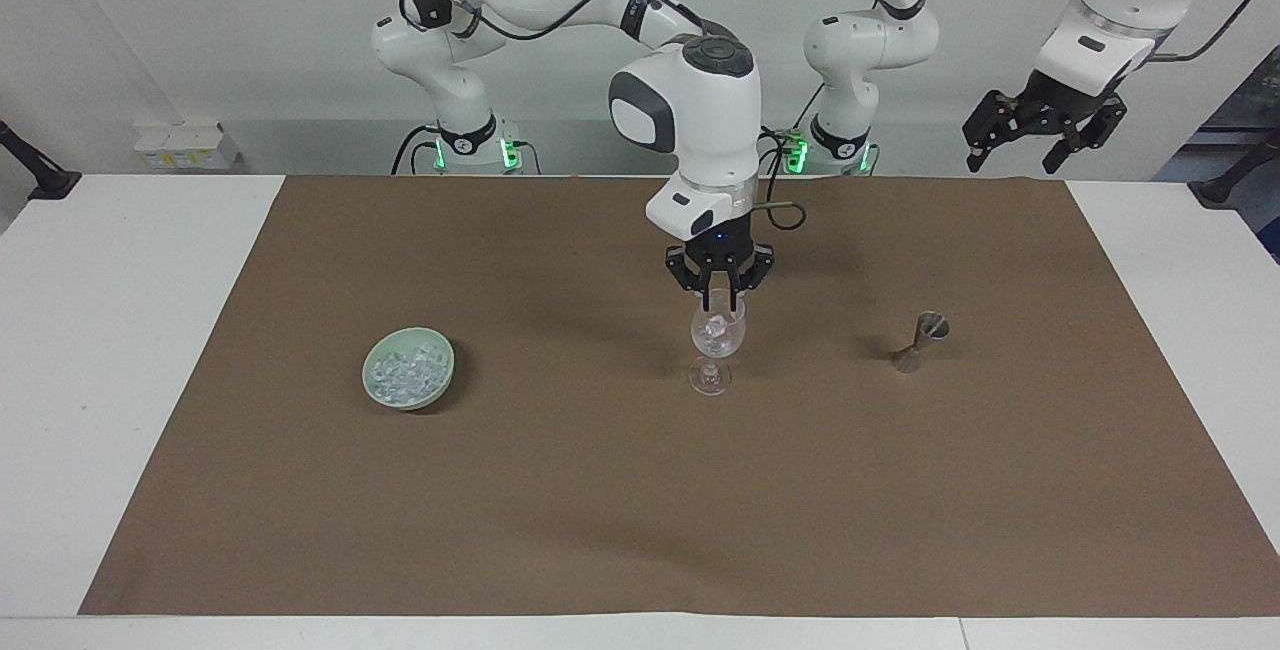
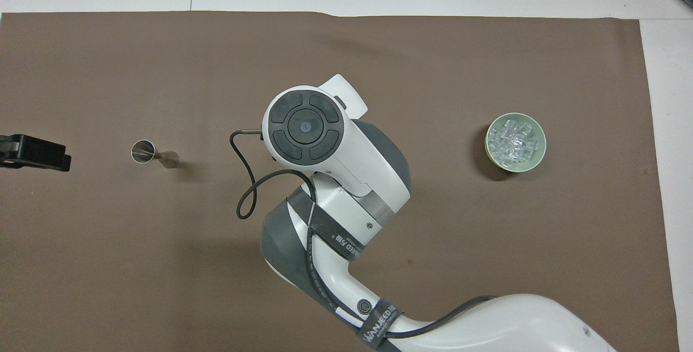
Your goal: Pour wine and add ice with both arms
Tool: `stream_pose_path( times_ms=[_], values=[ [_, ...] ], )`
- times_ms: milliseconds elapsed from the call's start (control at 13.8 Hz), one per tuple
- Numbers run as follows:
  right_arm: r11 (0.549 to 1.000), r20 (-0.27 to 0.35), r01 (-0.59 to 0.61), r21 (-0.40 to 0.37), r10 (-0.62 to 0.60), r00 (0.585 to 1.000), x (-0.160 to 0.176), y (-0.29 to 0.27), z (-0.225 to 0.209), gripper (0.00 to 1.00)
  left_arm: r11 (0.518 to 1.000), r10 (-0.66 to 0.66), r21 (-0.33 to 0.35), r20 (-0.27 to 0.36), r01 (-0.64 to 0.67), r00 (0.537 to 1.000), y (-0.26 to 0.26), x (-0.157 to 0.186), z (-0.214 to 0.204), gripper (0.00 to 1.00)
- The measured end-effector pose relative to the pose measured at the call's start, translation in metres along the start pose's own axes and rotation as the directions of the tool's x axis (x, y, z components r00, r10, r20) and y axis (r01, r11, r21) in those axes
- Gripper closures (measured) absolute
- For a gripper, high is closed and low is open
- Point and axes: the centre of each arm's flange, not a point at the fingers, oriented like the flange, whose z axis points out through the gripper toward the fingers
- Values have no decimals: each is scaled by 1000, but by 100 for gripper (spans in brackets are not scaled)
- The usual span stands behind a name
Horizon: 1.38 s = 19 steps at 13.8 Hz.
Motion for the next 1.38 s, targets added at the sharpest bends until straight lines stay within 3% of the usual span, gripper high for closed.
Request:
stream_pose_path(
  times_ms=[435,797,1087,1376],
  values=[
    [1000,-5,-3,0,3,1000,2,1,-5,61,1000,0,0,0,0,1000,0,0,0,0],
    [1000,-21,-26,-13,26,999,11,15,-41,58,1000,0,0,0,0,1000,0,0,0,0],
    [993,-57,-108,-38,106,993,35,66,-94,56,1000,0,0,0,0,1000,0,0,0,0],
    [974,-64,-206,-98,200,978,61,140,-108,52,1000,0,0,0,0,1000,0,0,0,0]
  ],
)
